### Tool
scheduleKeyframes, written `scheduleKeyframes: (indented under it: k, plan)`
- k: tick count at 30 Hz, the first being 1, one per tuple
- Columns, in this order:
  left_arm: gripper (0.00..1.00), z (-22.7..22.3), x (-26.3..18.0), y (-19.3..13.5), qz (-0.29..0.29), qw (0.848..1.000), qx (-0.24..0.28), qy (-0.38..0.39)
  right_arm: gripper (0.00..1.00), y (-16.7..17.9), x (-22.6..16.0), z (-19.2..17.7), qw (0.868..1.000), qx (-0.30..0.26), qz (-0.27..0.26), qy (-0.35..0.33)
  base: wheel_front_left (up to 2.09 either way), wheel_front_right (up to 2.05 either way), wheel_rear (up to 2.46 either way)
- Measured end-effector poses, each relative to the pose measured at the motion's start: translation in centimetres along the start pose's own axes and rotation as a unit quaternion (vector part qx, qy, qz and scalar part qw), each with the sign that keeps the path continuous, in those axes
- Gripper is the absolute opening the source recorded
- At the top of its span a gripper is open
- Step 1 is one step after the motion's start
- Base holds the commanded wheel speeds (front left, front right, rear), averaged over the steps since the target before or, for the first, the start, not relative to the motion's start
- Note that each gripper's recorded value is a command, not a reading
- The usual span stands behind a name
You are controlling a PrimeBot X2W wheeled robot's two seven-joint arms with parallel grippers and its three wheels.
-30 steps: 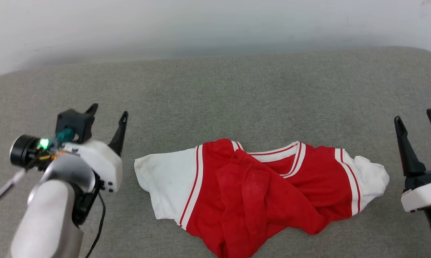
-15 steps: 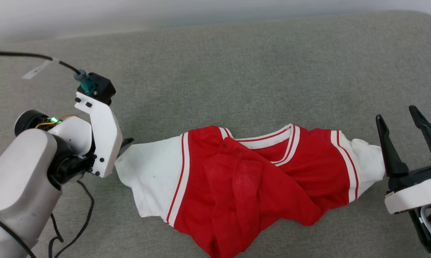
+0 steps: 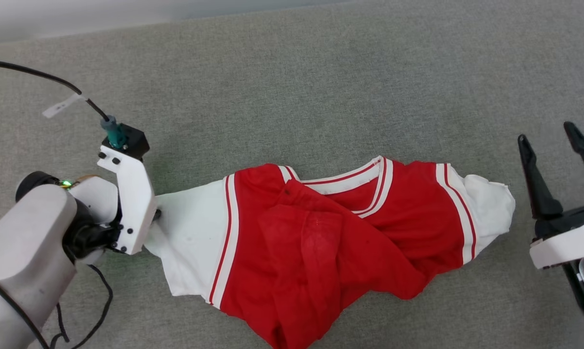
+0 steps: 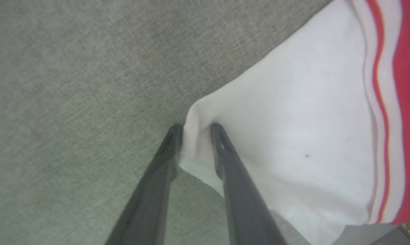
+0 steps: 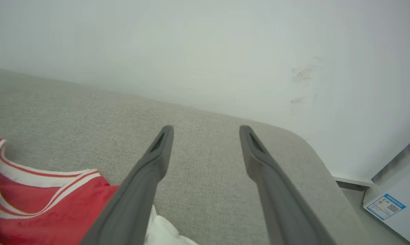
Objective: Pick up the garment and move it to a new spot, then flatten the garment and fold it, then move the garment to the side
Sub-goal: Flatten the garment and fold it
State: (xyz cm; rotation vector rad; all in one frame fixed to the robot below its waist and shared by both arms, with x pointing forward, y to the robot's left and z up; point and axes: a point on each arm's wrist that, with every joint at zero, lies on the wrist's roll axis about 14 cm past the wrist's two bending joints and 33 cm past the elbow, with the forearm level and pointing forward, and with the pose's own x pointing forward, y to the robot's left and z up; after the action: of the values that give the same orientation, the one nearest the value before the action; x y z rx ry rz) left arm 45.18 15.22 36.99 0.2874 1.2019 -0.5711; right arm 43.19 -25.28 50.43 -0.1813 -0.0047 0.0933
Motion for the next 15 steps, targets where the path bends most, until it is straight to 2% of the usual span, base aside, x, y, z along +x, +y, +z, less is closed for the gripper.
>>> scheduleKeyframes:
  k: [6,8,12,14,15]
  plan:
    - [0.0,0.5,-1.3,-0.8,-0.003,0.999,0.018,-0.038,1.0,-0.8,1.6,2.4,0.999,-0.037,0.023,-0.011,0.0,0.0,0.0]
    - [0.0,0.8,-2.1,-0.8,0.001,0.998,0.028,-0.054,1.0,-0.6,2.5,3.2,0.997,-0.056,0.045,0.003,0.0,0.0,0.0]
    - [0.0,1.4,-3.8,-0.5,0.012,0.995,0.044,-0.088,1.0,0.2,3.7,2.9,0.988,-0.079,0.1,0.083,0.0,0.0,0.0]
    - [0.0,1.6,-4.4,-0.6,0.013,0.994,0.049,-0.099,1.0,0.8,3.6,1.6,0.976,-0.088,0.131,0.152,0.0,0.0,0.0]
    - [0.0,1.6,-4.5,-0.6,0.014,0.993,0.051,-0.103,1.0,1.3,3.2,0.4,0.965,-0.09,0.148,0.196,0.0,0.0,0.0]
